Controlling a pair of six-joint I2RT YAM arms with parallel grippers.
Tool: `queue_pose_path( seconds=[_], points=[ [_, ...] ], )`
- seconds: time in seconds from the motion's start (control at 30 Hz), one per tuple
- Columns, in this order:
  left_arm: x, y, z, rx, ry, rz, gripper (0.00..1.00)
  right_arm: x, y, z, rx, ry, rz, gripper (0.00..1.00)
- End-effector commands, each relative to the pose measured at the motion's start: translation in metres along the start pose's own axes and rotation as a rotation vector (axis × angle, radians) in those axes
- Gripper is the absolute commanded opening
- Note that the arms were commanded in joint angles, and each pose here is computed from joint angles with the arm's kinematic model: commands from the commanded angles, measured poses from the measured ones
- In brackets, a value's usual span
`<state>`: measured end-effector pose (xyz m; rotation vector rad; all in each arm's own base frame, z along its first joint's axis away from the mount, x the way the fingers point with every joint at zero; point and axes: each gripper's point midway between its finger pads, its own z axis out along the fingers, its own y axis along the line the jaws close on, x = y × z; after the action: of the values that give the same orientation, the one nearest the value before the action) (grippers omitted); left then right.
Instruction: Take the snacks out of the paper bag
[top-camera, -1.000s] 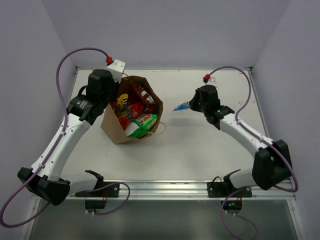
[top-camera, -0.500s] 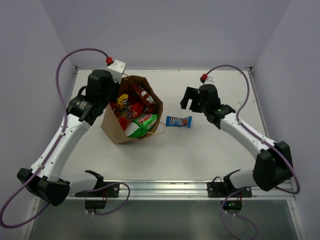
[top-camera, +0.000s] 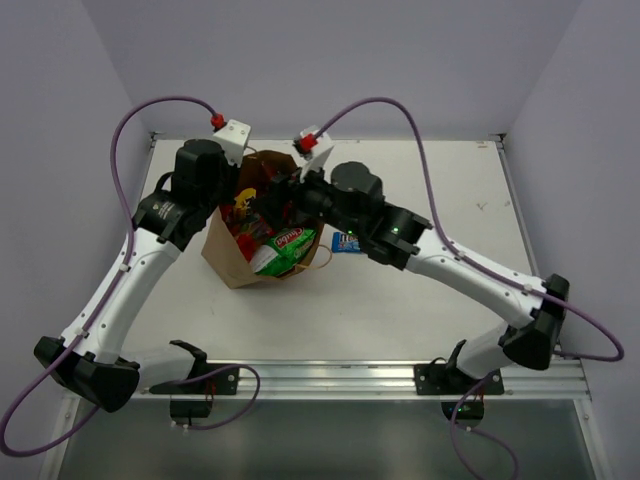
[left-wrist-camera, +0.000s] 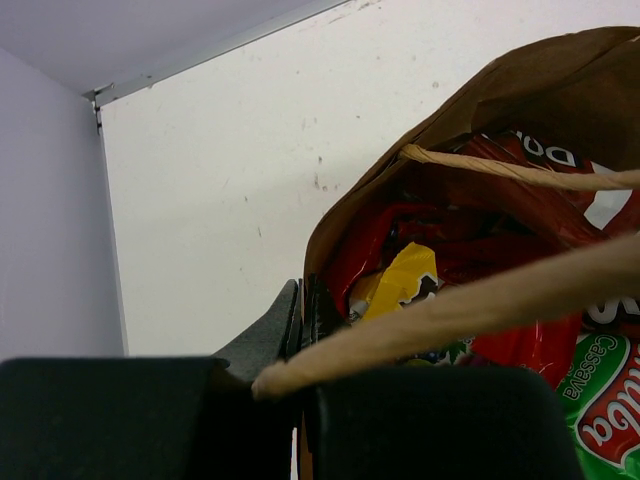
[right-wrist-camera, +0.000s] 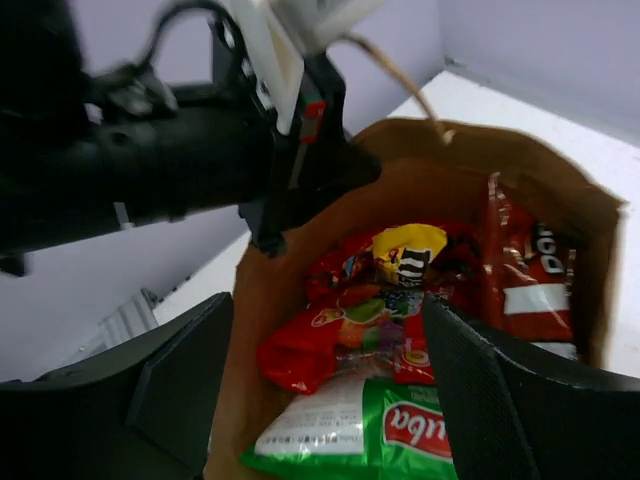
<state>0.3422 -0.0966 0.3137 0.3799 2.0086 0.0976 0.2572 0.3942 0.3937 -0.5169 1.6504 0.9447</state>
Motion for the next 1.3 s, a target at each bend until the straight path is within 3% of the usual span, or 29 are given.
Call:
queue_pose_path(
  seconds=[0.0,0.27,0.47,0.53,0.63,0.77,0.97,1.03,1.17,1.27],
  points=[
    [-0.059,0.01,-0.027,-0.003,-0.207,-0.09,0.0,0.029,0.006,0.04,-0.019,0.046,-0.058,0.77],
    [-0.062,0.006,-0.031,0.022,-0.202,-0.115,0.0,0.082,-0.019,0.095,0.068,0.073,-0.045,0.76],
    [-0.056,0.002,-0.03,0.043,-0.185,-0.108,0.0,0.095,-0.036,0.119,0.12,0.025,-0.066,0.88],
    [-0.057,0.0,-0.031,0.054,-0.186,-0.107,0.0,0.099,-0.037,0.129,0.115,0.024,-0.073,0.88],
    [-0.058,0.001,-0.033,0.052,-0.193,-0.108,0.0,0.105,-0.04,0.14,0.119,0.028,-0.08,0.81],
    [-0.057,0.004,-0.035,0.04,-0.194,-0.111,0.0,0.112,-0.044,0.143,0.115,0.038,-0.084,0.63],
    [-0.057,0.003,-0.037,0.05,-0.219,-0.102,0.0,0.109,-0.034,0.141,0.018,0.027,-0.089,0.58],
    [-0.057,0.004,-0.038,0.046,-0.22,-0.099,0.0,0.107,-0.033,0.142,0.009,0.02,-0.096,0.48],
    [-0.059,0.01,-0.043,0.018,-0.232,-0.099,0.0,0.099,-0.032,0.132,0.005,-0.006,-0.125,0.15],
    [-0.058,0.018,-0.043,-0.024,-0.232,-0.096,0.0,0.083,-0.033,0.115,0.017,-0.034,-0.151,0.0]
  ],
)
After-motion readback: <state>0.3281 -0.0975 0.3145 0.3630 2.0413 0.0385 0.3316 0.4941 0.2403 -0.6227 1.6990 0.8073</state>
